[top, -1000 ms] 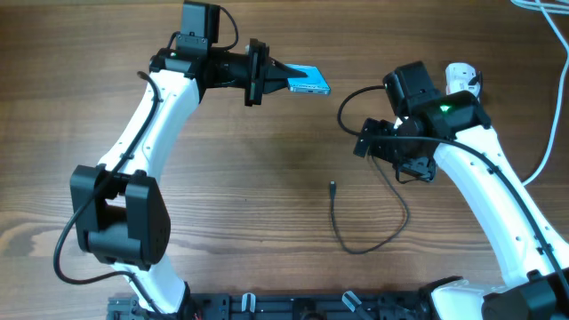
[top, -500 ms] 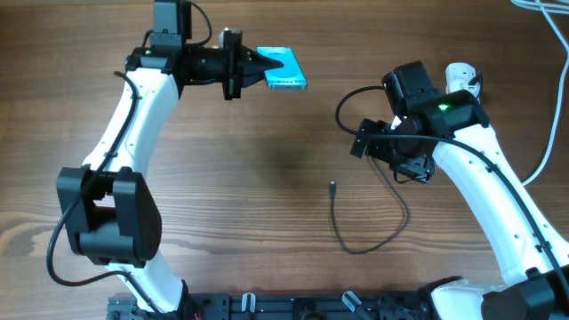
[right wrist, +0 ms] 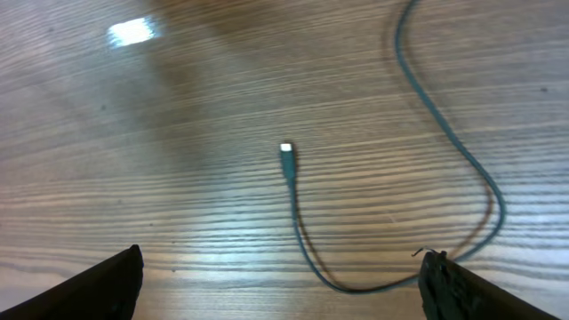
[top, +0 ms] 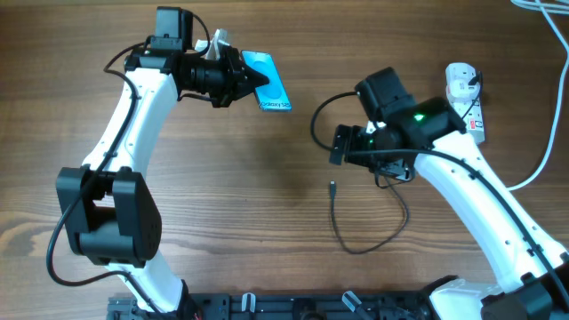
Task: Plug charger to phone and switch on socket
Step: 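Lower the right gripper onto the USB-C cable end on the table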
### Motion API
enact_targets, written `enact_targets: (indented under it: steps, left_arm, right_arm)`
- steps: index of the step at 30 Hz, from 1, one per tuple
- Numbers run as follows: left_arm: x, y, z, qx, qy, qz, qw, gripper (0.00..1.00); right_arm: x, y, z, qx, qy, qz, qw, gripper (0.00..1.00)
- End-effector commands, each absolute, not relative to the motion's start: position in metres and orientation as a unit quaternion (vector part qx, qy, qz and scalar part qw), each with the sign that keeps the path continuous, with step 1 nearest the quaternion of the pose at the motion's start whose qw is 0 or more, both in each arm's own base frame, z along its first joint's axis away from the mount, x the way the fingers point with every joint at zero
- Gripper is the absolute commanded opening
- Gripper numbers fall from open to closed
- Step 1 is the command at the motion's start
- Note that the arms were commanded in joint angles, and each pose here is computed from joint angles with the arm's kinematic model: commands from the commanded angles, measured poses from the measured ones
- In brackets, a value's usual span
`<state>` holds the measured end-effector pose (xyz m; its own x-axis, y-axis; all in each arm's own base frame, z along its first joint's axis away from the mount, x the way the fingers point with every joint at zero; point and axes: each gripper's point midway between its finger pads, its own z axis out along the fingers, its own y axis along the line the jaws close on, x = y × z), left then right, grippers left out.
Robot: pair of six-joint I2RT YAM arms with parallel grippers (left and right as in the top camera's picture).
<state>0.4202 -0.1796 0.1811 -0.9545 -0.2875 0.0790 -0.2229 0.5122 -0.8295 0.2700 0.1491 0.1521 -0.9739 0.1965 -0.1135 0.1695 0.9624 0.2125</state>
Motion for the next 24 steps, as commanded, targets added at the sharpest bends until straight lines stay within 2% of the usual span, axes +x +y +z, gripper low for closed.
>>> enact_targets:
  steps: [1, 5, 12, 18, 21, 22, 24]
  left_arm:
    - [0.424, -0.159, 0.178, -0.105, 0.901, -0.410, 0.098, 0.04]
    - [0.421, -0.130, 0.152, -0.146, 0.933, -0.315, 0.099, 0.04]
    - [0.416, -0.130, 0.150, -0.125, 0.938, -0.309, 0.095, 0.04]
    - [0.411, -0.133, 0.147, -0.100, 0.943, -0.303, 0.092, 0.04]
    - [0.411, -0.132, 0.147, -0.100, 0.943, -0.302, 0.092, 0.04]
    - [0.411, -0.131, 0.146, -0.101, 0.945, -0.297, 0.093, 0.04]
    - [0.411, -0.128, 0.143, -0.104, 0.948, -0.287, 0.094, 0.04]
  right_arm:
    - [0.268, 0.154, 0.145, 0.077, 0.991, 0.096, 0.060, 1.00]
    - [0.268, 0.155, 0.138, 0.082, 0.991, 0.091, 0.049, 1.00]
    - [0.272, 0.158, 0.129, 0.082, 0.992, 0.088, 0.038, 1.00]
    - [0.268, 0.169, 0.103, 0.066, 0.995, 0.068, 0.005, 0.99]
    - [0.267, 0.180, 0.086, 0.057, 0.997, 0.055, -0.006, 0.93]
    - [0.268, 0.181, 0.081, 0.056, 0.997, 0.047, -0.008, 0.89]
    - [0.271, 0.174, 0.066, 0.083, 0.996, 0.013, -0.012, 0.72]
